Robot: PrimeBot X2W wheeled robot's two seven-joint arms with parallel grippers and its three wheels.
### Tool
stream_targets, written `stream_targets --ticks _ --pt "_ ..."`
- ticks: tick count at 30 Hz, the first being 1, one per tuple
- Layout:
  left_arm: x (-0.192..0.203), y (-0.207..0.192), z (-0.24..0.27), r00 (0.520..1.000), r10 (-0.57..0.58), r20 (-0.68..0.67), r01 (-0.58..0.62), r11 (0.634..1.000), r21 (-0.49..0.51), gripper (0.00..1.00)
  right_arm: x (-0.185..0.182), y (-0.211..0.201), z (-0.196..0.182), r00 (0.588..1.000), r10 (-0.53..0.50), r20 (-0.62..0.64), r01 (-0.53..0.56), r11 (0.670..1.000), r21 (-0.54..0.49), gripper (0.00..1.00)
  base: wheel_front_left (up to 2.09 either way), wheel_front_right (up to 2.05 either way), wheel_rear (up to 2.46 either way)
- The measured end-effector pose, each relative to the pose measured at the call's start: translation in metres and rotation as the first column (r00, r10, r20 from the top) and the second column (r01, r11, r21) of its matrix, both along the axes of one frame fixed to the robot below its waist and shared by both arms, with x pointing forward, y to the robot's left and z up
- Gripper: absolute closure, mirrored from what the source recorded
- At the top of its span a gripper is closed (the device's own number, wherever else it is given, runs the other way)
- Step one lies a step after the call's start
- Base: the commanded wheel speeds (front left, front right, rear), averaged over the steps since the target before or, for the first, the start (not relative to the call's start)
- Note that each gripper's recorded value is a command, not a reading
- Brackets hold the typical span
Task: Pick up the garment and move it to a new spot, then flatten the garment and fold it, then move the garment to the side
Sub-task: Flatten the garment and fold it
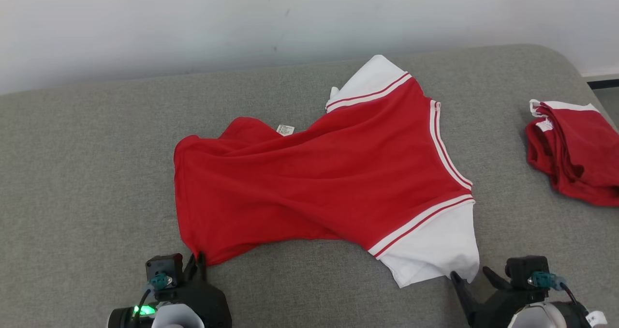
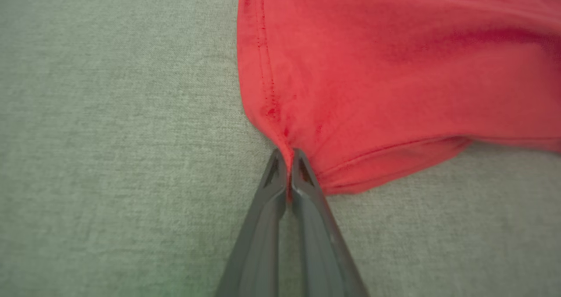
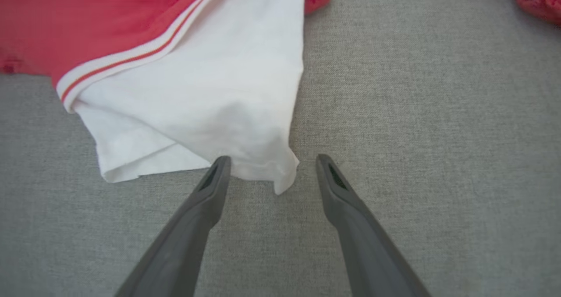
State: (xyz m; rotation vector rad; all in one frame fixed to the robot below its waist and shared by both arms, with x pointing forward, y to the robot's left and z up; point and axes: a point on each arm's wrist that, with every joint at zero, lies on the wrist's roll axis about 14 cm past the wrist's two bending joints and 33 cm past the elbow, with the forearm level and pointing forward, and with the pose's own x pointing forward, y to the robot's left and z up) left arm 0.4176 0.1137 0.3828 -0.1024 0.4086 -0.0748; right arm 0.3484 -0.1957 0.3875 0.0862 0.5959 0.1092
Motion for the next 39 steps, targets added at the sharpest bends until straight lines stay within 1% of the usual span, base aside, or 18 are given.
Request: stream_targets --ticks 3,7,8,9,10,14,18,21,25,26,28,30,31,33,35,39 --pt "0.001 -0.002 -0.001 1.0 -0.006 0.001 0.006 1.0 0.002 1.0 0.003 -0.004 -0.007 0.999 0.023 -0.026 -0.025 0.998 -0.054 0.0 0.0 0.0 0.0" --pt "0.004 -0.002 -0.002 1.0 -0.007 0.002 0.007 1.0 -0.004 1.0 0.01 -0.005 -0.012 0.999 0.033 -0.036 -0.036 0.996 -0.078 0.0 0.0 0.0 0.0" --pt "0.005 -0.002 -0.002 1.0 -0.004 0.003 0.004 1.0 -0.008 1.0 0.012 -0.005 -0.013 0.999 0.032 -0.037 -0.035 0.996 -0.077 0.27 0.0 0.0 0.0" --pt "0.005 -0.002 -0.002 1.0 -0.003 0.004 0.003 1.0 -0.011 1.0 0.013 -0.005 -0.014 0.999 0.032 -0.039 -0.035 0.996 -0.079 0.73 0.0 0.0 0.0" --pt "0.006 -0.002 -0.002 1.0 -0.002 0.006 0.002 1.0 -0.017 1.0 0.014 -0.005 -0.014 0.999 0.036 -0.036 -0.039 0.996 -0.084 1.0 0.0 0.0 0.0" --pt "0.008 -0.003 0.003 1.0 0.007 0.022 -0.006 0.999 -0.049 1.0 0.025 -0.002 -0.002 0.999 0.04 0.036 -0.037 0.996 -0.077 1.0 0.0 0.0 0.0" --pt "0.015 -0.001 0.019 0.996 0.062 0.059 -0.052 0.986 -0.158 1.0 0.036 -0.004 0.026 0.988 0.005 0.152 -0.001 1.0 -0.026 1.0 0.0 0.0 0.0" --pt "0.025 0.002 0.044 0.986 0.116 0.117 -0.081 0.958 -0.275 1.0 0.044 -0.003 0.058 0.968 -0.018 0.251 0.011 1.0 0.029 1.0 0.0 0.0 0.0" --pt "0.036 0.0 0.082 0.968 0.161 0.192 -0.064 0.898 -0.435 1.0 0.051 -0.001 0.109 0.927 -0.054 0.371 0.005 0.991 0.131 1.0 0.0 0.0 0.0" --pt "0.038 -0.004 0.091 0.968 0.152 0.2 -0.041 0.881 -0.471 1.0 0.052 -0.002 0.123 0.915 -0.07 0.398 0.003 0.986 0.166 1.0 0.0 0.0 0.0" --pt "0.045 -0.013 0.112 0.966 0.121 0.231 0.012 0.863 -0.504 1.0 0.055 0.0 0.154 0.889 -0.081 0.45 -0.023 0.975 0.221 1.0 0.0 0.0 0.0" --pt "0.056 -0.016 0.139 0.958 0.12 0.26 0.051 0.823 -0.565 1.0 0.06 0.001 0.186 0.859 -0.071 0.508 -0.057 0.971 0.233 1.0 0.0 0.0 0.0" --pt "0.062 -0.017 0.153 0.954 0.108 0.279 0.075 0.816 -0.573 1.0 0.063 0.0 0.203 0.842 -0.062 0.536 -0.072 0.972 0.225 1.0 0.0 0.0 0.0" --pt "0.074 -0.019 0.182 0.943 0.082 0.324 0.128 0.807 -0.577 1.0 0.069 -0.001 0.236 0.806 -0.043 0.591 -0.103 0.972 0.212 1.0 0.0 0.0 0.0" --pt "0.083 -0.019 0.212 0.927 0.06 0.371 0.174 0.807 -0.565 1.0 0.075 0.002 0.269 0.766 -0.008 0.643 -0.138 0.975 0.176 1.0 0.0 0.0 0.0" --pt "0.098 -0.019 0.271 0.886 0.046 0.461 0.244 0.8 -0.548 1.0 0.084 0.007 0.334 0.672 0.025 0.74 -0.187 0.973 0.137 1.0 0.0 0.0 0.0"
